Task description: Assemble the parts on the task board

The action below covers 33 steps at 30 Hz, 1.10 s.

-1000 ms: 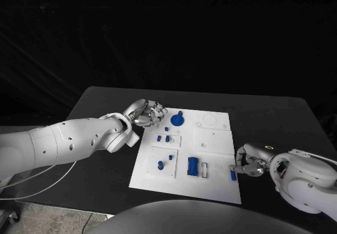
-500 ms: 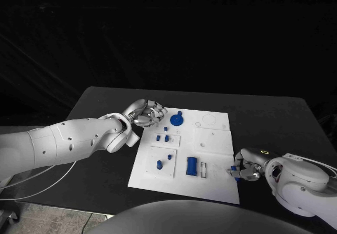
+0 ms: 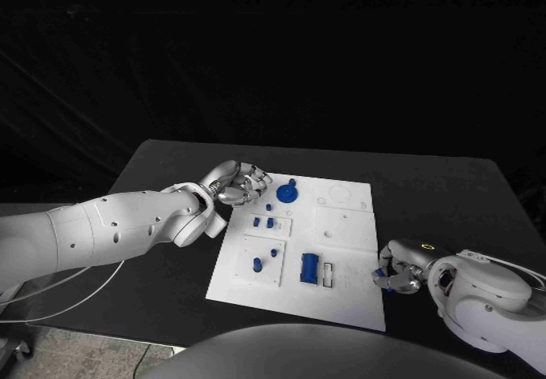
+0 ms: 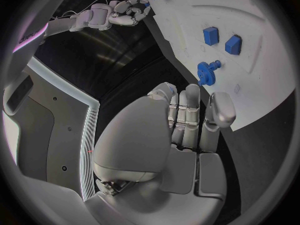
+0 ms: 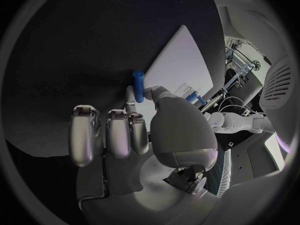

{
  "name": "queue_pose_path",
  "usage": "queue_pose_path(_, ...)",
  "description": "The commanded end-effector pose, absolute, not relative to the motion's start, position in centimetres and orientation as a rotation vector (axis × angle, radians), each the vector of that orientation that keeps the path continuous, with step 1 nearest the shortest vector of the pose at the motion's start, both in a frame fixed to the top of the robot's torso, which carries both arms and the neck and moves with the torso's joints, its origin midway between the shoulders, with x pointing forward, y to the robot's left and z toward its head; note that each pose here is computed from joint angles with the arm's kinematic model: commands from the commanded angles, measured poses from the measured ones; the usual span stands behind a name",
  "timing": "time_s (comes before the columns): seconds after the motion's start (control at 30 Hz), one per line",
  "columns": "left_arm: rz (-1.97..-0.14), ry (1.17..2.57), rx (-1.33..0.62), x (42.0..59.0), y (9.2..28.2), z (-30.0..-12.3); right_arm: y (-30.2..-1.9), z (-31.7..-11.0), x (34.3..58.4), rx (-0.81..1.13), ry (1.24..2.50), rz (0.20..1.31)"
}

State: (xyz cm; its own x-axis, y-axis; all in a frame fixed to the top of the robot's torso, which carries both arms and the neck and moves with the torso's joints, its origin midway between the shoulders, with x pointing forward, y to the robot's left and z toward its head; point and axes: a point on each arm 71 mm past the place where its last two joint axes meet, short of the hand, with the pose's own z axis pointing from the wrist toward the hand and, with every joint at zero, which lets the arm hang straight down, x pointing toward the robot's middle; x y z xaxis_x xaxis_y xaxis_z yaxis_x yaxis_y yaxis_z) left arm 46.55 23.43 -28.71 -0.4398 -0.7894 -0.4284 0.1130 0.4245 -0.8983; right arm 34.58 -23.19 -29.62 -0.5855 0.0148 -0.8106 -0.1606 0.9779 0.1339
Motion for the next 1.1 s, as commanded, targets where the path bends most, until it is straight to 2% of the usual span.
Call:
queue_pose_path(0.03,-1.187,1.721,-0.587,46.5,23.2,-28.7,-22.9,-29.9,34.1,-0.095,2.173,0.290)
queue_pose_path(0.2,-1.185,1.720,-0.587,46.5,23.3,-28.7,-23.4,-29.2,34.0,-0.062,2.159,0.290)
queue_pose_path(0.47,-1.186,1.721,-0.587,46.5,23.1,-28.7,-23.5,-26.4,34.7,0.036,2.172,0.319)
queue_pose_path(0.6,-1.188,1.722,-0.586,46.5,23.0,-28.8,-23.0,-25.7,34.8,0.077,2.204,0.349)
queue_pose_path(0.9,-1.184,1.721,-0.588,46.5,23.1,-28.8,-21.4,-26.7,34.4,0.320,2.375,0.489)
queue_pose_path(1.1,-1.187,1.723,-0.587,46.5,23.0,-28.8,-20.0,-27.9,34.1,0.493,2.394,0.577)
